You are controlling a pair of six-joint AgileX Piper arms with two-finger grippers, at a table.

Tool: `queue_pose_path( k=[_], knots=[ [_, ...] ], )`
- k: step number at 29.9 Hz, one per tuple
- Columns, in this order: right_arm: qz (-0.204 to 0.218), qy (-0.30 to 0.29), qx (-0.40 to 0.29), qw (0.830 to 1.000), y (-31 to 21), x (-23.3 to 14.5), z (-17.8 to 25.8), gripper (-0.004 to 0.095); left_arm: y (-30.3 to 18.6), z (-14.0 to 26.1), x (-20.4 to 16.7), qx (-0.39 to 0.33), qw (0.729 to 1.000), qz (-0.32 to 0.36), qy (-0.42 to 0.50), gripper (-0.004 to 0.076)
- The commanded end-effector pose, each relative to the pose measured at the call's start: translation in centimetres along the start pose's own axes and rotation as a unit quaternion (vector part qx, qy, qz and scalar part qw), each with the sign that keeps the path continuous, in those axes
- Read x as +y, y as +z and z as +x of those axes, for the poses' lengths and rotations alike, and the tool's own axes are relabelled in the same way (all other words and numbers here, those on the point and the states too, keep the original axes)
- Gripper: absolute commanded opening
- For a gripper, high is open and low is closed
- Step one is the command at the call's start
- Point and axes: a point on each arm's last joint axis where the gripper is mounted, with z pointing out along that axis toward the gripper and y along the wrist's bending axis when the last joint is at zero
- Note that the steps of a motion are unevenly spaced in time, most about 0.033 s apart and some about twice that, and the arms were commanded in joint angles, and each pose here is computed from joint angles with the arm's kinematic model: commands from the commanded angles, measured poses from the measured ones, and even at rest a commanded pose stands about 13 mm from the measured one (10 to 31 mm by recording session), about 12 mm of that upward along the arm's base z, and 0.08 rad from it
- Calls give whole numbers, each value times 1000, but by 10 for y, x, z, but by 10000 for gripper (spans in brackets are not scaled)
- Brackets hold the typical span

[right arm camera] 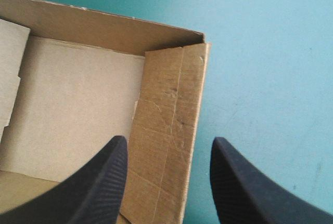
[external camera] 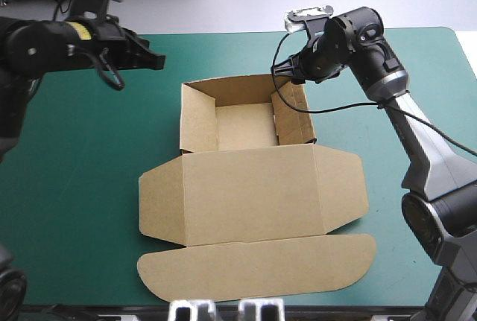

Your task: Fold the box

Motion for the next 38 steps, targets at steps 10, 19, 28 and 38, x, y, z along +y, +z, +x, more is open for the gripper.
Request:
queue_pose_path(
  k=[10, 19, 28, 38],
  knots=[
    [-68, 39, 57, 995, 23, -38, 17, 457, -125, 114, -21, -39, 998, -41, 34, -10],
    [-103, 19, 102, 989, 69, -33, 21, 450, -116, 224, -30, 7, 999, -35, 0, -10],
    [-123, 43, 129, 983, 94, -30, 25, -25, -98, 301, -35, -19, 997, -42, -63, -10],
    [-5, -3, 63, 998, 28, -53, 18, -1, -90, 327, -35, 12, 997, -45, -63, -10]
  ],
)
